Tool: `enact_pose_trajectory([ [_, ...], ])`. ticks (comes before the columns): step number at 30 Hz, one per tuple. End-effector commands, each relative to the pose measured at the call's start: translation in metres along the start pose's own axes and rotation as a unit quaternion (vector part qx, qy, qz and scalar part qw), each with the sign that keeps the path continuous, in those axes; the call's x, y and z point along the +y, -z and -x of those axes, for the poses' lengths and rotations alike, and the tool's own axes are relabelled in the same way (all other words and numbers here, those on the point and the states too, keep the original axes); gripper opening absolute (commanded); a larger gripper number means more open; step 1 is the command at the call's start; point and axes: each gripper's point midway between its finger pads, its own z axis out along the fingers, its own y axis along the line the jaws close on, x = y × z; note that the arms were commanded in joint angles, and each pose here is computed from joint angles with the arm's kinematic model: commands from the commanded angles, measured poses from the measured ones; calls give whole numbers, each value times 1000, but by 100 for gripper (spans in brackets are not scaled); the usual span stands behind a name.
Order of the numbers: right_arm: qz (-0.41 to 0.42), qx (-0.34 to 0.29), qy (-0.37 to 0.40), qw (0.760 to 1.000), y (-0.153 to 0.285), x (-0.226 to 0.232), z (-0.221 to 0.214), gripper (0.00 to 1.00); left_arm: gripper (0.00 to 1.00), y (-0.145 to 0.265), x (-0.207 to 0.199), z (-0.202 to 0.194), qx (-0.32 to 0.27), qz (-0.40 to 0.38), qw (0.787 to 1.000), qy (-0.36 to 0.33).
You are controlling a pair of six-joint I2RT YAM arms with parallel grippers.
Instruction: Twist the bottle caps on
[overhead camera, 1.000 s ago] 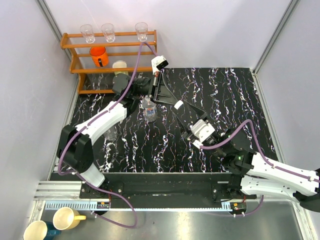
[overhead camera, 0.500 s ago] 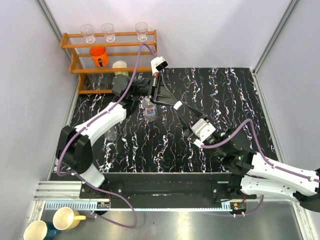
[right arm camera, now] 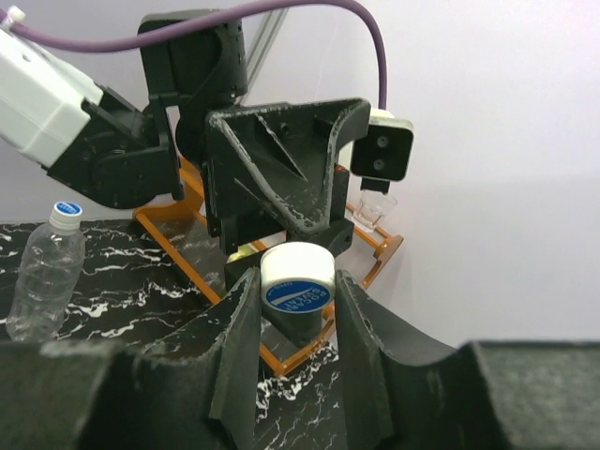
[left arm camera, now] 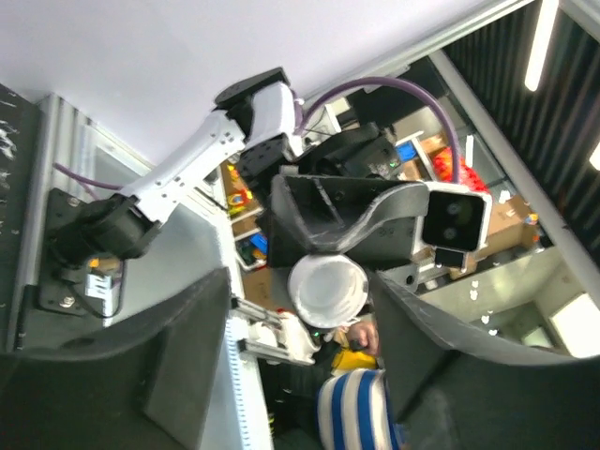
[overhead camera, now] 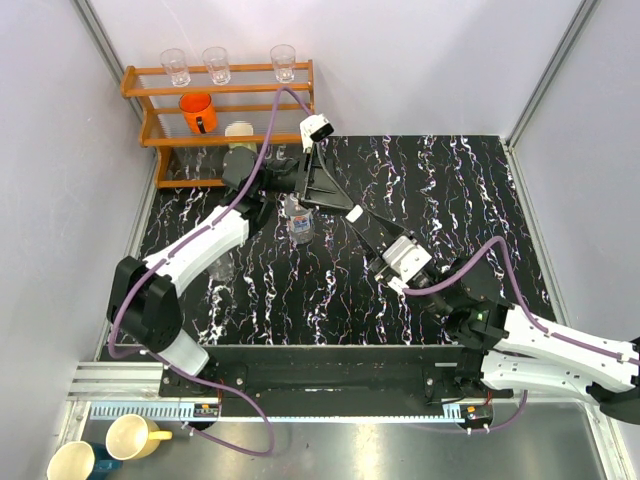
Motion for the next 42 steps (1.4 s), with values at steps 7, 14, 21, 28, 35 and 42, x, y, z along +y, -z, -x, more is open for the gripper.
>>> enact_pose_trajectory([
  [7,-23,-3,-66,998,21,-31,29,27,99,62,17,43,-79,81,992,-53],
  [14,-21,-3,-98,995,33,-37,36,27,99,140,117,69,-120,363,912,-147],
  [21,-14,1,-112,994,35,-35,36,27,99,180,151,77,-119,504,815,-259],
  [28,-11,2,-119,993,33,-33,36,27,99,193,193,68,-75,551,778,-293],
  [35,-13,7,-126,992,35,-33,34,27,99,207,220,74,-67,580,757,-294],
  [42,-16,10,-130,991,35,-34,33,27,90,193,246,71,-49,565,773,-284],
])
